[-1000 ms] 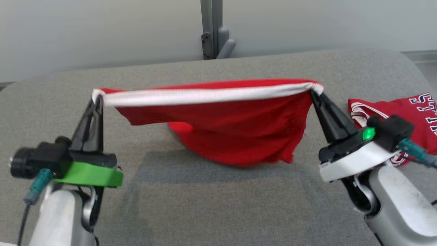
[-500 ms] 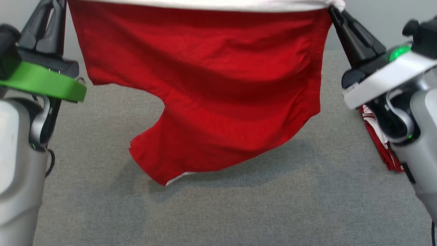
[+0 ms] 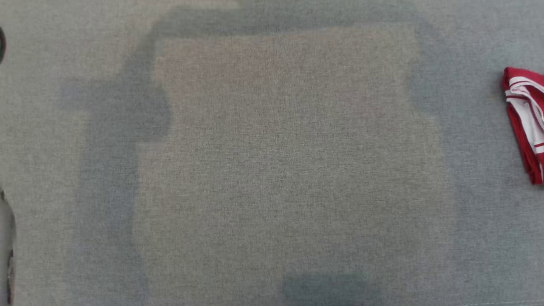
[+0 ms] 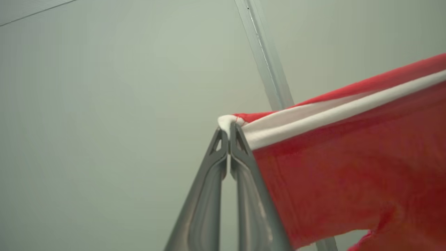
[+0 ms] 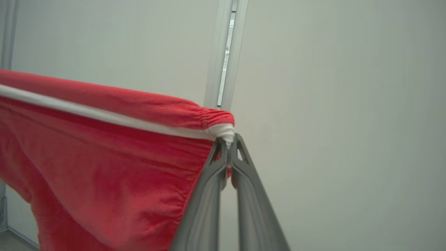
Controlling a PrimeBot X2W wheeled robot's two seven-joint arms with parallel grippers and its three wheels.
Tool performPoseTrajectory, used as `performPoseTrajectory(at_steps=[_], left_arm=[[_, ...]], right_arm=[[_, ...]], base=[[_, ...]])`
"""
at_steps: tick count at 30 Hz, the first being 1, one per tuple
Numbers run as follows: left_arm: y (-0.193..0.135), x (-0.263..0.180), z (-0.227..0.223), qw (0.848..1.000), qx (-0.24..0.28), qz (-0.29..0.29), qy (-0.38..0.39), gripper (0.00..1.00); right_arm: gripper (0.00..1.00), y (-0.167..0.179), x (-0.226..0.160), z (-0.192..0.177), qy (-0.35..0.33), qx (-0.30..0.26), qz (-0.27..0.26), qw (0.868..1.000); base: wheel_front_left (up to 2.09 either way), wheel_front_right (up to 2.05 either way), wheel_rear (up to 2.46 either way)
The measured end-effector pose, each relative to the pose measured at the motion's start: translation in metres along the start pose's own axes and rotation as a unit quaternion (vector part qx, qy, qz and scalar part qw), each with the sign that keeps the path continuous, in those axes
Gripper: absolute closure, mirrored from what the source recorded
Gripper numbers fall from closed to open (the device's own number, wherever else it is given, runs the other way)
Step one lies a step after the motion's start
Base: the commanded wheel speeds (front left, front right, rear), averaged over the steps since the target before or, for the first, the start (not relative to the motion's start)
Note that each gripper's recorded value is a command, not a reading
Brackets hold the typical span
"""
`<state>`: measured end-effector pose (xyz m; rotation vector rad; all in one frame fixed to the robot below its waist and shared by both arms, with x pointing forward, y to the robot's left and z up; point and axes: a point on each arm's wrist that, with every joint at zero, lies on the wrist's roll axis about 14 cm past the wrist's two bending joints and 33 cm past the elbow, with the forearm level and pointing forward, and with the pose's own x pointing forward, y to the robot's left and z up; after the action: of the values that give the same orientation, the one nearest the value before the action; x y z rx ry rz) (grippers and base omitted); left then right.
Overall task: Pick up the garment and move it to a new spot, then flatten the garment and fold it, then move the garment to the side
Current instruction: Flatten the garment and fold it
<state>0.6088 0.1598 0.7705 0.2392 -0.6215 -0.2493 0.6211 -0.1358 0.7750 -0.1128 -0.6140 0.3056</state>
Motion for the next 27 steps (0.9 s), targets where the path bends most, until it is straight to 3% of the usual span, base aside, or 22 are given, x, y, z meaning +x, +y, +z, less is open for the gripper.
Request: performPoseTrajectory(at_steps=[1, 5, 8, 11, 12, 13, 16, 22, 27], left_arm=[[-0.006, -0.008, -0.036, 0.999, -0.017, 0.002, 0.035, 1.00], [-0.025, -0.057, -0.114, 0.990, -0.072, 0.014, 0.122, 1.00], [-0.045, -0.118, -0.165, 0.970, -0.129, 0.039, 0.202, 1.00], [-0.073, -0.184, -0.197, 0.943, -0.172, 0.053, 0.279, 1.00], [-0.082, -0.205, -0.203, 0.934, -0.184, 0.059, 0.301, 1.00], [-0.082, -0.205, -0.203, 0.934, -0.184, 0.059, 0.301, 1.00], [-0.103, -0.257, -0.210, 0.909, -0.214, 0.073, 0.351, 1.00], [-0.132, -0.329, -0.197, 0.877, -0.245, 0.078, 0.407, 1.00], [-0.142, -0.371, -0.176, 0.863, -0.259, 0.092, 0.425, 1.00]], right_arm=[[1.00, 0.009, -0.005, -0.039, 0.034, 0.009, 0.006, 0.999], [1.00, 0.046, -0.053, -0.134, 0.148, 0.029, 0.046, 0.988], [1.00, 0.076, -0.111, -0.188, 0.235, 0.072, 0.070, 0.967], [1.00, 0.103, -0.173, -0.215, 0.304, 0.116, 0.091, 0.941], [1.00, 0.108, -0.195, -0.221, 0.327, 0.136, 0.089, 0.931], [1.00, 0.108, -0.195, -0.221, 0.327, 0.136, 0.089, 0.931], [1.00, 0.123, -0.252, -0.226, 0.380, 0.185, 0.087, 0.902], [1.00, 0.139, -0.327, -0.207, 0.435, 0.244, 0.078, 0.863], [1.00, 0.149, -0.365, -0.180, 0.449, 0.270, 0.072, 0.848]], base=[[0.00, 0.00, 0.00], [0.00, 0.00, 0.00], [0.00, 0.00, 0.00], [0.00, 0.00, 0.00], [0.00, 0.00, 0.00], [0.00, 0.00, 0.00], [0.00, 0.00, 0.00], [0.00, 0.00, 0.00], [0.00, 0.00, 0.00]])
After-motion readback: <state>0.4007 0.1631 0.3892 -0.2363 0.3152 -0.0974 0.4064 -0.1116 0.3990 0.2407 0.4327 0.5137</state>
